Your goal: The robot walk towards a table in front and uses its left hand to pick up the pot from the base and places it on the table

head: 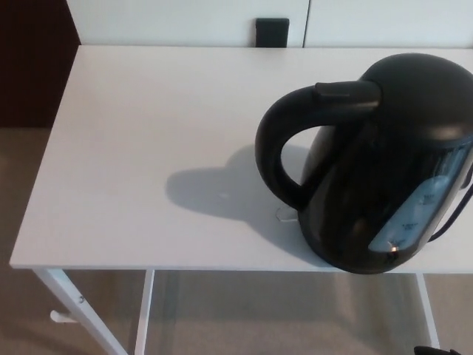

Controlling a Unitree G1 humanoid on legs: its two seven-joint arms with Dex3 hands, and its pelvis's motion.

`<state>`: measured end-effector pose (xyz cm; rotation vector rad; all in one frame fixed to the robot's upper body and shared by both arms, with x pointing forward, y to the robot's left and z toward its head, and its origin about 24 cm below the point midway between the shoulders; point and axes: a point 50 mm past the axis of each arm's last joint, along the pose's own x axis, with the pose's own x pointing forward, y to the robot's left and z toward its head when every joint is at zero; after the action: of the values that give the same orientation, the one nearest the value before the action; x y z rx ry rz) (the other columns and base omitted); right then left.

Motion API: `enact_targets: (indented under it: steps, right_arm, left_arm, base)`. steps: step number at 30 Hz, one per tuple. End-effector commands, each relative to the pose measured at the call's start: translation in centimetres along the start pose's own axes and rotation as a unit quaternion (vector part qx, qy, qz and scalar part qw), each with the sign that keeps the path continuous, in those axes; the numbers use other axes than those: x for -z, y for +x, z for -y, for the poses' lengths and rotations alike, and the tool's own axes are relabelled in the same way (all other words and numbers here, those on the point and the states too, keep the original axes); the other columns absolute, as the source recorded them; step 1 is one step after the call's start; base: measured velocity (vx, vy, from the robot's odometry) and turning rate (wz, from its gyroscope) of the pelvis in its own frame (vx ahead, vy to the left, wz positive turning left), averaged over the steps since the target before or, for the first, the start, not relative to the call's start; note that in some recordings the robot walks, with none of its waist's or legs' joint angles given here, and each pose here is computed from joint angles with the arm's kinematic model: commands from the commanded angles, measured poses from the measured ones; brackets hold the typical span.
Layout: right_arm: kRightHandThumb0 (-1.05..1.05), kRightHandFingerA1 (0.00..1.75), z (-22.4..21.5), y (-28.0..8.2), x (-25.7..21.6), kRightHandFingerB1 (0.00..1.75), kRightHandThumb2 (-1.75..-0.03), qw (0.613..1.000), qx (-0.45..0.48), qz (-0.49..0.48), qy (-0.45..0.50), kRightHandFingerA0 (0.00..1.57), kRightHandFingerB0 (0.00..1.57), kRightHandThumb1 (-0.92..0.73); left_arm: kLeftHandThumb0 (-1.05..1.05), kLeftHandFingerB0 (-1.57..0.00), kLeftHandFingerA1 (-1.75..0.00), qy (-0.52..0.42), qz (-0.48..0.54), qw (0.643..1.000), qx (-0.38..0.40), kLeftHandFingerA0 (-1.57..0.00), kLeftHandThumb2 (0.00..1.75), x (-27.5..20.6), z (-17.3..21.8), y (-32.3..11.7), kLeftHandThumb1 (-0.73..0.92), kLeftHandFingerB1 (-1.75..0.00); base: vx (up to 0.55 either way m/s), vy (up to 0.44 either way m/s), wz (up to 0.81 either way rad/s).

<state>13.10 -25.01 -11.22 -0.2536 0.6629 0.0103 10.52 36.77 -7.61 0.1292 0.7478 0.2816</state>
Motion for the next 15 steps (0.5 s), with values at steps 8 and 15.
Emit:
enact_targets:
  steps: [8, 15]
  right_arm:
    - [-0.03, 0.57, 0.8, -0.2, -0.2, 0.53, -0.86, 1.000, 0.000, 0.006, -0.009, 0.35, 0.26, -0.43]
    - [-0.02, 0.57, 0.9, -0.1, -0.3, 0.52, -0.86, 1.000, 0.002, 0.002, -0.016, 0.35, 0.25, -0.43]
  left_arm:
    - [-0.06, -0.14, -0.52, -0.106, 0.234, 0.940, -0.225, -0.22, 0.86, -8.8, -9.8, -4.2, 0.41, -0.47]
    - [-0.07, -0.16, -0.53, -0.077, 0.499, 0.856, -0.110, -0.21, 0.84, -20.6, -2.8, -9.4, 0.38, -0.49]
  base:
    - [0.00, 0.000, 0.00]
    - [0.00, 0.000, 0.00]
